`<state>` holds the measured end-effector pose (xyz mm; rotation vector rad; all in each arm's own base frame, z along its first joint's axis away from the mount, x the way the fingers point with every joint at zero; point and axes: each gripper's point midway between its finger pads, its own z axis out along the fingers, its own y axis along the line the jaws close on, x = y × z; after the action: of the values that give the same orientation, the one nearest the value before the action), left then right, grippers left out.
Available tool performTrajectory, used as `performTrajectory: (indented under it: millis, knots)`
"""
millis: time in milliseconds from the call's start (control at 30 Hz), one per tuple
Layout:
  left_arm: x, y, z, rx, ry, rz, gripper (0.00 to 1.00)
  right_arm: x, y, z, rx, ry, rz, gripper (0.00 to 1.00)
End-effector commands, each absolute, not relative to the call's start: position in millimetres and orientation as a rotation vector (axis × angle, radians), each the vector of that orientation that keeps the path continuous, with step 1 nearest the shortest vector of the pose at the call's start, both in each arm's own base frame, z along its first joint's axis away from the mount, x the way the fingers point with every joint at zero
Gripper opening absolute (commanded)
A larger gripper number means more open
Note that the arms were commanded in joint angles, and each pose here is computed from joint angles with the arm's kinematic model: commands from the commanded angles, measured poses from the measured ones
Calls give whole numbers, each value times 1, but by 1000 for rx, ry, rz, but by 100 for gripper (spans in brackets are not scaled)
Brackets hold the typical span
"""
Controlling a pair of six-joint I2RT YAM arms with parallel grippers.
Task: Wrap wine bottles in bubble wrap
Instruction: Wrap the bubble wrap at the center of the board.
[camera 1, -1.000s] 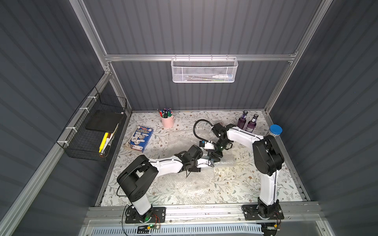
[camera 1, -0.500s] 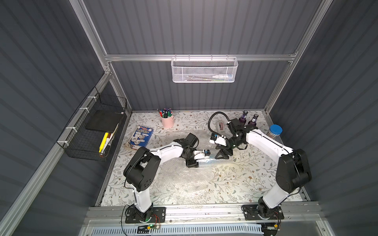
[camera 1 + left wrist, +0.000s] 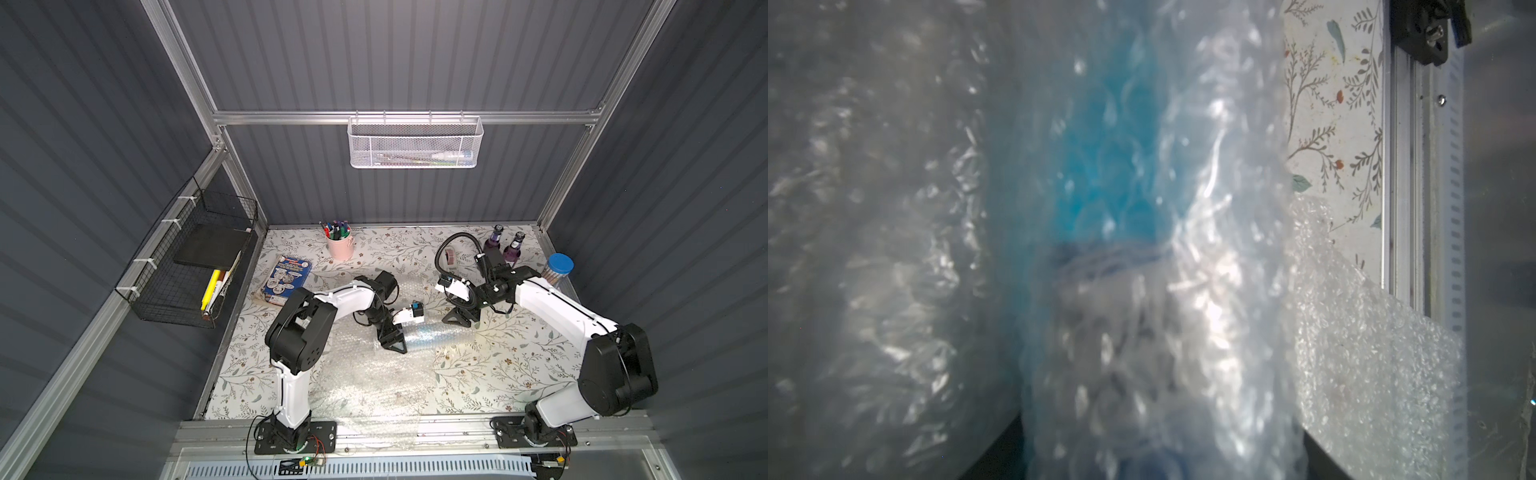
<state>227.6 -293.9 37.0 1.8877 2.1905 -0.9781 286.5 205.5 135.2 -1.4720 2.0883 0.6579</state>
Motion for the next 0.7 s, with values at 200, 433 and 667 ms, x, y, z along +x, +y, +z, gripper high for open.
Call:
performTrajectory:
  millis: [200, 433, 667]
  knots:
    - [240, -285, 33, 1926, 2223, -859, 90, 314, 195, 149, -1350, 2047, 465, 82]
    - [241, -286, 47, 1911, 2207, -847, 100, 344, 179, 176, -1063, 2049, 354, 84]
    - [242, -287, 64, 1893, 2199, -844, 99, 368, 162, 192, -755, 2090, 295, 85]
